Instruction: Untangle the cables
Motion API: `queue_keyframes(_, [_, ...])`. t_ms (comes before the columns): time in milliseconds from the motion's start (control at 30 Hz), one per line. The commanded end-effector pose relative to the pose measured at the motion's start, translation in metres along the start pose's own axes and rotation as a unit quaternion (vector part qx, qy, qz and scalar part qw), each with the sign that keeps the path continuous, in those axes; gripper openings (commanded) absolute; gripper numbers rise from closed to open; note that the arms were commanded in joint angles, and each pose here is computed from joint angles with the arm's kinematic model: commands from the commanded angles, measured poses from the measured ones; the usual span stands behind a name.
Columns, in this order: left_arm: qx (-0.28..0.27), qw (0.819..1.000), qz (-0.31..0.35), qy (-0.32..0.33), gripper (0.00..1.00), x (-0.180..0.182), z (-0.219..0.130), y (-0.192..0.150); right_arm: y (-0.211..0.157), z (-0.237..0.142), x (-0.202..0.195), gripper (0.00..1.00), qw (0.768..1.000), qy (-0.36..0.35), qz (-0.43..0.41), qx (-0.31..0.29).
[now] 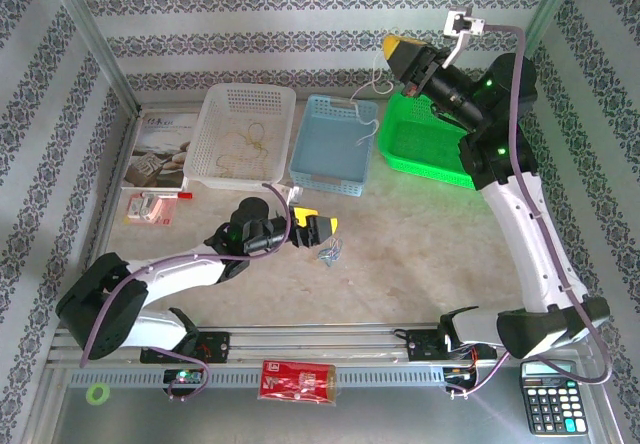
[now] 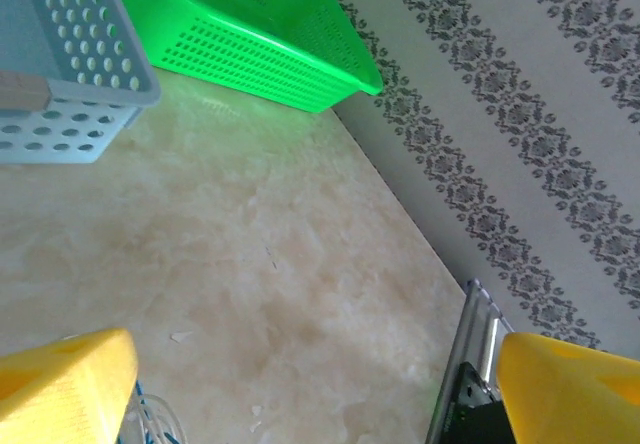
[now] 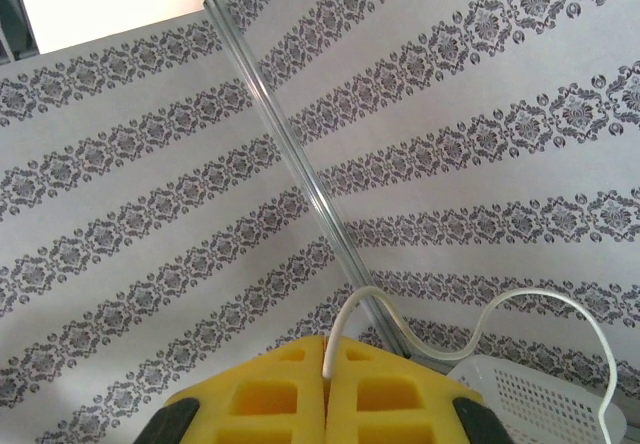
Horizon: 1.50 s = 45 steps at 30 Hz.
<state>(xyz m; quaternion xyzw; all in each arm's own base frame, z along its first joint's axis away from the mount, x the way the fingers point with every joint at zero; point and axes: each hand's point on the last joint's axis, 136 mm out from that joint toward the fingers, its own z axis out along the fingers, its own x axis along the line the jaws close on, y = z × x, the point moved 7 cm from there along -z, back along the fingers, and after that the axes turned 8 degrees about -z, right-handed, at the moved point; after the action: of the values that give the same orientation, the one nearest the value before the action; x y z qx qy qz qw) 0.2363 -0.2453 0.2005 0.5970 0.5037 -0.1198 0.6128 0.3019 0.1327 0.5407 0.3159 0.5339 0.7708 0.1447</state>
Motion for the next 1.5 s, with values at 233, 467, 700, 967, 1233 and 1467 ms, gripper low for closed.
queue_keyframes(233, [-0.052,0.994,0.017,0.091,1.0,0.009,-0.008,0.021,-0.017,0.024,-0.031,0.0,1.0,0.012,0.01,0.016])
queue_keyframes(467, [-0.112,0.983,0.005,0.147,1.0,0.02,-0.031,0.037,-0.045,0.044,-0.062,0.0,0.998,0.002,0.039,0.044])
queue_keyframes(700, [-0.151,0.975,0.007,0.163,1.0,0.014,-0.059,0.047,-0.086,0.064,-0.098,0.0,0.995,-0.003,0.074,0.073])
queue_keyframes(967, [-0.187,0.967,-0.047,0.165,1.0,-0.005,-0.092,0.08,-0.153,0.089,-0.147,0.0,0.982,-0.009,0.129,0.135])
queue_keyframes(1233, [-0.172,0.97,-0.058,0.164,1.0,-0.024,-0.107,0.126,-0.227,0.097,-0.177,0.0,0.965,-0.036,0.167,0.2])
queue_keyframes(1467, [-0.16,0.972,-0.08,0.155,1.0,-0.016,-0.097,0.125,-0.275,0.098,-0.19,0.19,0.946,-0.053,0.187,0.258])
